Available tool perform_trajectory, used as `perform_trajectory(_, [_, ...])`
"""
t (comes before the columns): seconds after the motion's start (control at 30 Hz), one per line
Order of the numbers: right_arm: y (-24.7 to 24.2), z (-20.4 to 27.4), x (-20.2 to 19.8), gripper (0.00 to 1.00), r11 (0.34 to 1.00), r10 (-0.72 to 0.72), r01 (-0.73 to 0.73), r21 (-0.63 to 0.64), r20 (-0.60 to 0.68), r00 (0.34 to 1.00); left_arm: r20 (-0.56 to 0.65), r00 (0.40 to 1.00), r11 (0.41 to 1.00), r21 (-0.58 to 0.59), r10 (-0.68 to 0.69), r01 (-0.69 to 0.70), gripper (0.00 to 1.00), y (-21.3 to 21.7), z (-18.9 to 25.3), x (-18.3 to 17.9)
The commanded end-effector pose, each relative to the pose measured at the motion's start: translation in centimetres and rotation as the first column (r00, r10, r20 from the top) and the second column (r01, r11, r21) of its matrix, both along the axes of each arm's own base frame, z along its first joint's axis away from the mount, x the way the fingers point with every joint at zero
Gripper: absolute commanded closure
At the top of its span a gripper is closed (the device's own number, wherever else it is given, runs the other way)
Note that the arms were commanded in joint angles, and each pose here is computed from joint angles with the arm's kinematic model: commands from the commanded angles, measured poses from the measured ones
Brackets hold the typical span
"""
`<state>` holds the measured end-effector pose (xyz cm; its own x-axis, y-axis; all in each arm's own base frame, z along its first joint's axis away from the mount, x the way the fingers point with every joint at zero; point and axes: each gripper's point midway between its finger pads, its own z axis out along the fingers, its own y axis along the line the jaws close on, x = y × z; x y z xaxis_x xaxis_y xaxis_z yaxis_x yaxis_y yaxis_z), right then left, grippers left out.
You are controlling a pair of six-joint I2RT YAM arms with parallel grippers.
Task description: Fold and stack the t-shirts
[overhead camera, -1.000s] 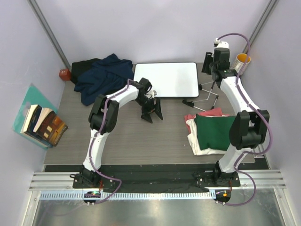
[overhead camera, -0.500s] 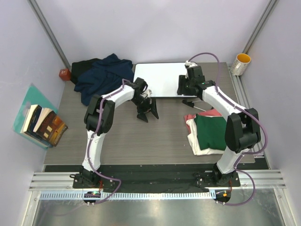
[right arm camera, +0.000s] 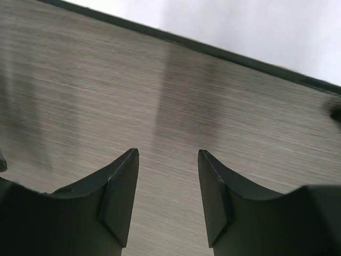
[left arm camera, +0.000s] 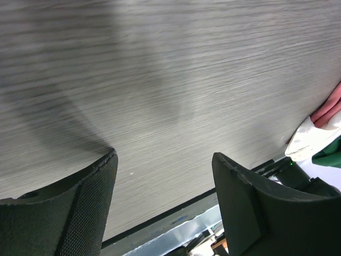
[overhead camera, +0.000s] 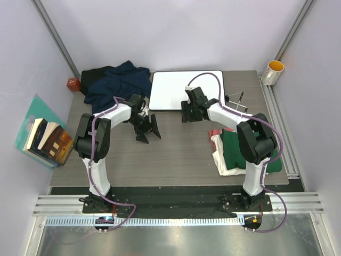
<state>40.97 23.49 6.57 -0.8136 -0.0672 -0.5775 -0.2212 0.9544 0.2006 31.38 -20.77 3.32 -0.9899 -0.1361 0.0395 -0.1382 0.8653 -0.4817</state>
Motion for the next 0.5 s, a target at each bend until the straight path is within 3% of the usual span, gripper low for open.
perform_trajectory(0.0, [0.3, 0.5, 0.0, 0.47, 1.0, -0.015, 0.015, -0.006, 0.037, 0.999, 0.085, 0.996, 0.999, 0.011, 0.03, -0.031, 0.27, 1.1, 0.9, 1.0])
perform_trajectory(0.17, [0.2, -0.3, -0.8, 0.51, 1.0, -0.006, 0.007, -0.03, 0.033, 0.999, 0.082, 0.995, 0.998, 0.007, 0.058, -0.059, 0.27, 1.8, 0.9, 1.1])
perform_trajectory(0.47, [-0.1, -2.6, -3.1, 0.47, 0.998, 0.011, -0.011, -0.058, -0.009, 1.0, 0.087, 0.992, 0.996, -0.023, 0.093, -0.091, 0.27, 2.1, 1.4, 1.9])
